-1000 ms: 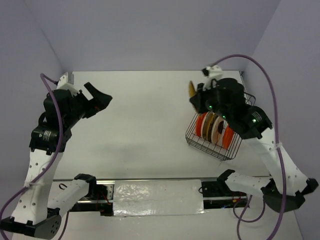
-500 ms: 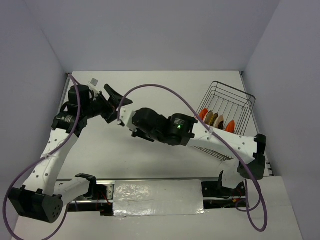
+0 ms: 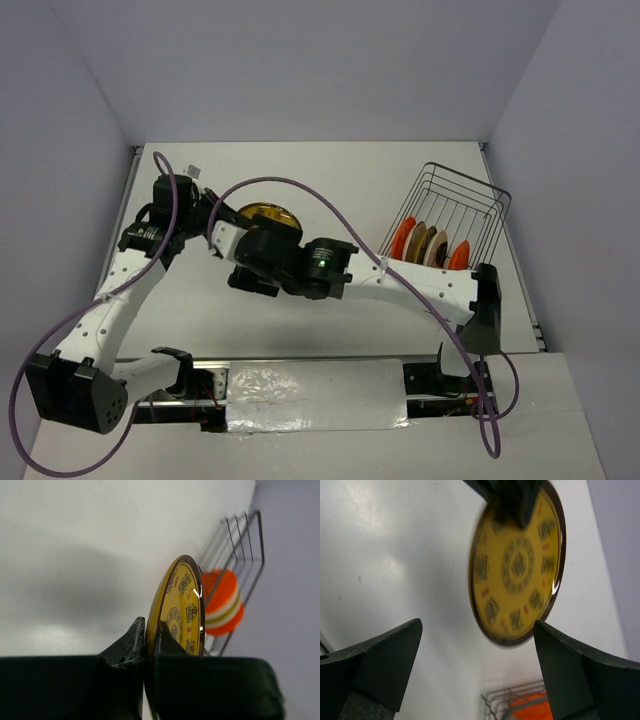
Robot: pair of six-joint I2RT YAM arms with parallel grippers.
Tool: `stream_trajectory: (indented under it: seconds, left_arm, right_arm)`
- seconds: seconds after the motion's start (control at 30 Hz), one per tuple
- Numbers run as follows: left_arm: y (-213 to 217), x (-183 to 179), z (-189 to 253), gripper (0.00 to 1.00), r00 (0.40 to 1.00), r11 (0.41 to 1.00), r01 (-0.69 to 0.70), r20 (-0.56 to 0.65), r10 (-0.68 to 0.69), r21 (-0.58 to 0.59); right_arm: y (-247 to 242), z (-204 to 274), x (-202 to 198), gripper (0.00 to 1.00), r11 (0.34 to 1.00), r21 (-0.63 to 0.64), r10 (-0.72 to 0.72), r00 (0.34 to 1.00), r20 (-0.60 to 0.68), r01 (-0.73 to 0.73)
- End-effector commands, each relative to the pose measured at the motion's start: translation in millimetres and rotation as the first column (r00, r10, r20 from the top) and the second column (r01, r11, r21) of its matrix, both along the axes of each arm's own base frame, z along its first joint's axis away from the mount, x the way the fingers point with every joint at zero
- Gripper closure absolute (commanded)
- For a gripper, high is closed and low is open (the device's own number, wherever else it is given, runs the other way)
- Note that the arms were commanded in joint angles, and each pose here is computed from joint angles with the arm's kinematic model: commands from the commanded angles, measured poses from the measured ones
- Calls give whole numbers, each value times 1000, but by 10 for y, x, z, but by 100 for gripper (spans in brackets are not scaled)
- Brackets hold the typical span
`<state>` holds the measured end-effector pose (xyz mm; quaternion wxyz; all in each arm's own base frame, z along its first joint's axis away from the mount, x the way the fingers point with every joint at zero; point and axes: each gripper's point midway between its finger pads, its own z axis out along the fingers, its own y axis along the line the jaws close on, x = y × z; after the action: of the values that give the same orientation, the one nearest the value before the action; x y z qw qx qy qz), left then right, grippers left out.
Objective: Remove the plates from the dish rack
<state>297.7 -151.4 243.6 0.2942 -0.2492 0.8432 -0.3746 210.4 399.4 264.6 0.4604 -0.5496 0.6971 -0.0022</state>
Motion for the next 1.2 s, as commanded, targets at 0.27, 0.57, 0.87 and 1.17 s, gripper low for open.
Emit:
stream_trajectory:
  seconds: [0.27, 0.57, 0.87, 1.17]
  left_arm:
    - [405, 1769, -465, 95, 918, 942, -287, 331, 219, 174]
    - [503, 2283, -1676, 55, 967, 940, -249, 118, 226, 234]
    - [674, 2151, -1814, 0, 962, 931, -263, -8, 274, 255]
    - [847, 1205, -378, 0, 936, 848, -348, 92, 341, 400]
  right_arm:
    - [-2345, 56, 777, 0, 277, 520, -646, 557, -522, 808]
    - [-2978, -99, 860, 1, 105, 462, -733, 382, -563, 881]
    - [-3236, -627, 879, 32, 21, 384, -755, 267, -599, 923]
    - [-3382, -774, 815, 42, -49, 386, -770, 212, -602, 921]
